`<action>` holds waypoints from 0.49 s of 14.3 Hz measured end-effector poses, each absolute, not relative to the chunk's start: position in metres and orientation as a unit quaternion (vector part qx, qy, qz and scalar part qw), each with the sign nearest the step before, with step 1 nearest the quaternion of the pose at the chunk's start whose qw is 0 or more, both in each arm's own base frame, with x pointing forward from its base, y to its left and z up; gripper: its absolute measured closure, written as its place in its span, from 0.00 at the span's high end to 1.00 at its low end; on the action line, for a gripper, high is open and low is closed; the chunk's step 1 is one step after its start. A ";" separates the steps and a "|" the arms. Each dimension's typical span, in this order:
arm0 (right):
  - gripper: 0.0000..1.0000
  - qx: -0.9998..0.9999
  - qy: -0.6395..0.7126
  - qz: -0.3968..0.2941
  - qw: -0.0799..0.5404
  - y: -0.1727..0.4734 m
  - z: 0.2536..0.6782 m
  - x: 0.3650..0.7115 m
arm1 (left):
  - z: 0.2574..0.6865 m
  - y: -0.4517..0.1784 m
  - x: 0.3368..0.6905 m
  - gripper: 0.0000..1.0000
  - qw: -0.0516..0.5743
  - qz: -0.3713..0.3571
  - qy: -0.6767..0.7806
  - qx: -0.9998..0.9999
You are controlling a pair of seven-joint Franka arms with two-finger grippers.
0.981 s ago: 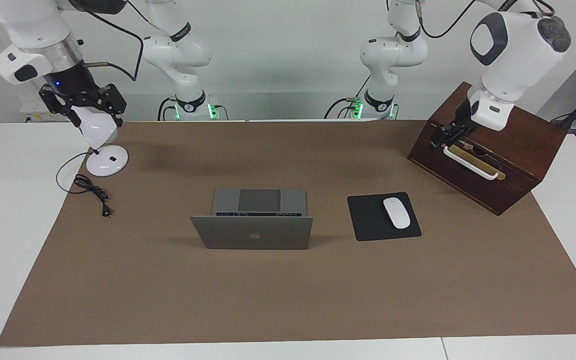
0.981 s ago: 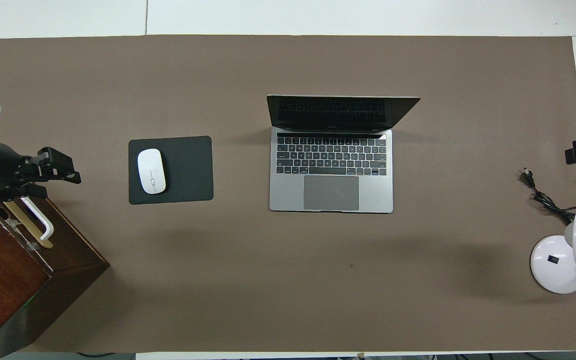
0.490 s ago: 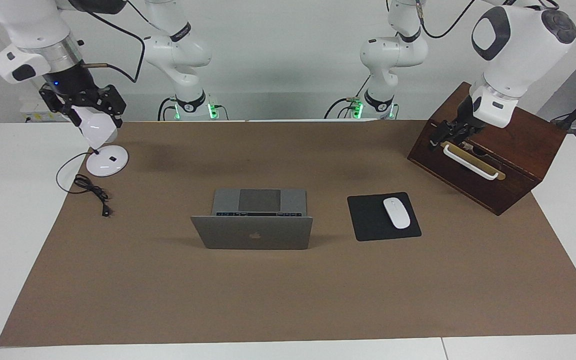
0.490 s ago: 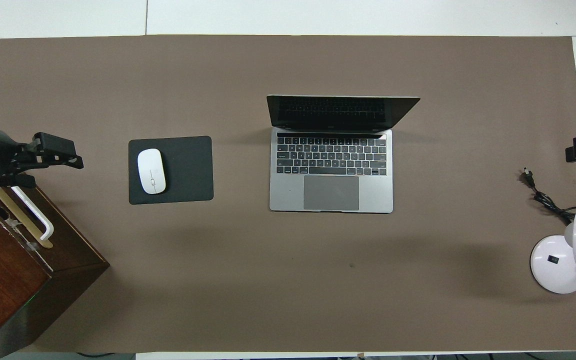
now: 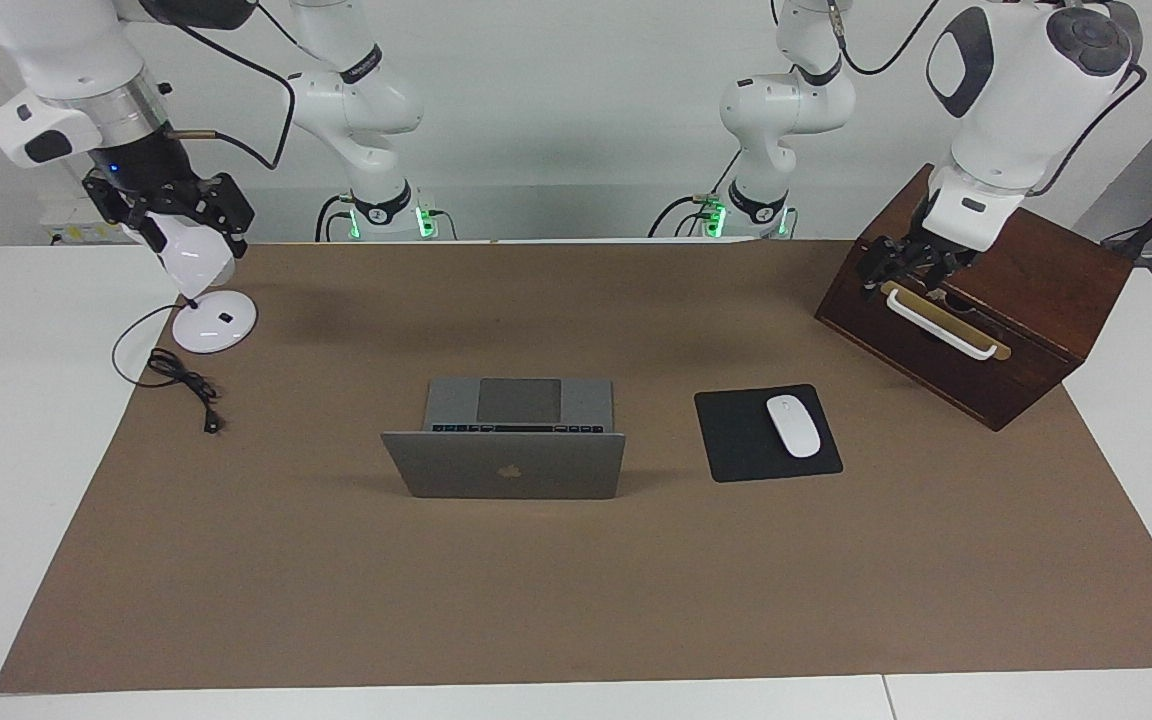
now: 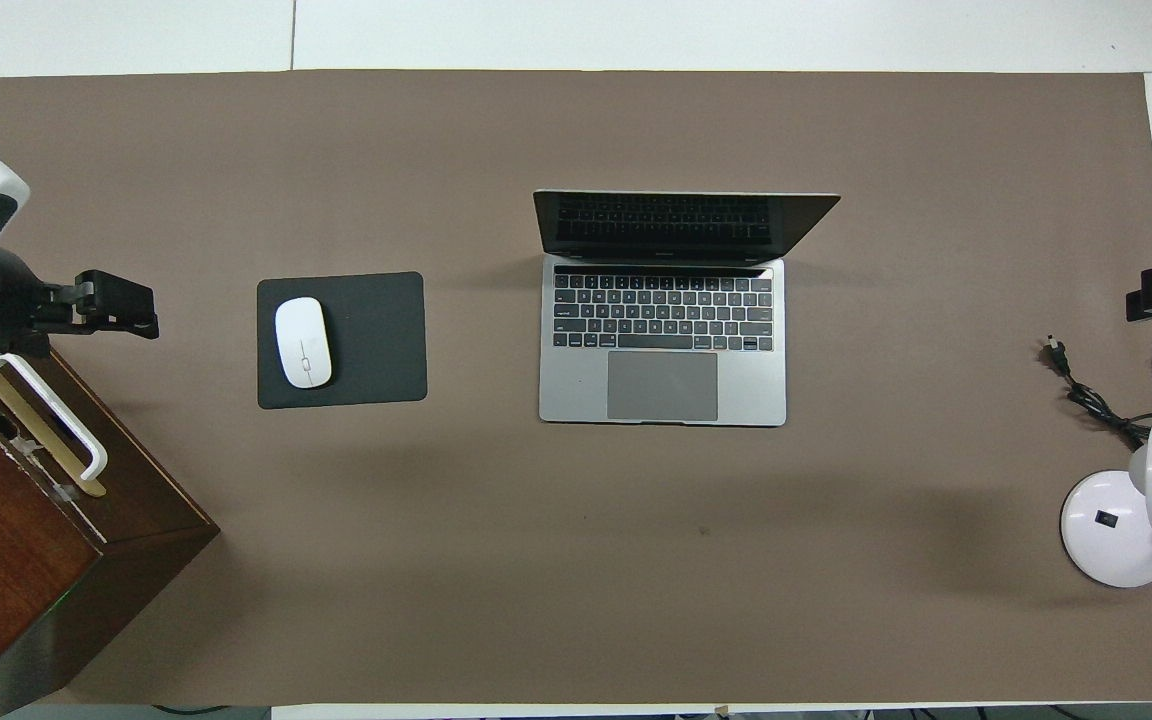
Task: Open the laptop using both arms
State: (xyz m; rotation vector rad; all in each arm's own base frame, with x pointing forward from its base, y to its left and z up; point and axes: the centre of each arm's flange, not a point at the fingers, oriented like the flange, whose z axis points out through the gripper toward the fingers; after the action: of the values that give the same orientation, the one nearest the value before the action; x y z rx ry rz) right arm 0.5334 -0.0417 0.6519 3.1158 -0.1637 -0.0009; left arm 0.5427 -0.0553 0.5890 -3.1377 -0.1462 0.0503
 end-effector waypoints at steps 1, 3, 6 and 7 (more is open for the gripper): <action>1.00 0.999 -0.052 0.000 0.011 -0.042 0.652 0.533 | 0.598 -0.057 0.542 1.00 0.000 0.014 -0.044 -0.999; 1.00 0.999 -0.053 0.000 0.011 -0.042 0.652 0.533 | 0.610 -0.055 0.541 1.00 -0.001 0.008 -0.044 -0.999; 1.00 0.999 -0.054 0.000 0.011 -0.042 0.652 0.534 | 0.600 -0.054 0.541 1.00 0.000 0.019 -0.044 -0.999; 1.00 0.998 -0.055 0.000 0.011 -0.042 0.652 0.534 | 0.594 -0.053 0.542 1.00 0.000 0.025 -0.044 -0.999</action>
State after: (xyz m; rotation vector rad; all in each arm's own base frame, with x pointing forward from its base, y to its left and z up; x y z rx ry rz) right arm 0.5335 -0.0416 0.6517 3.1154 -0.1713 -0.0014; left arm 0.5419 -0.0529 0.5937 -3.1366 -0.1384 0.0787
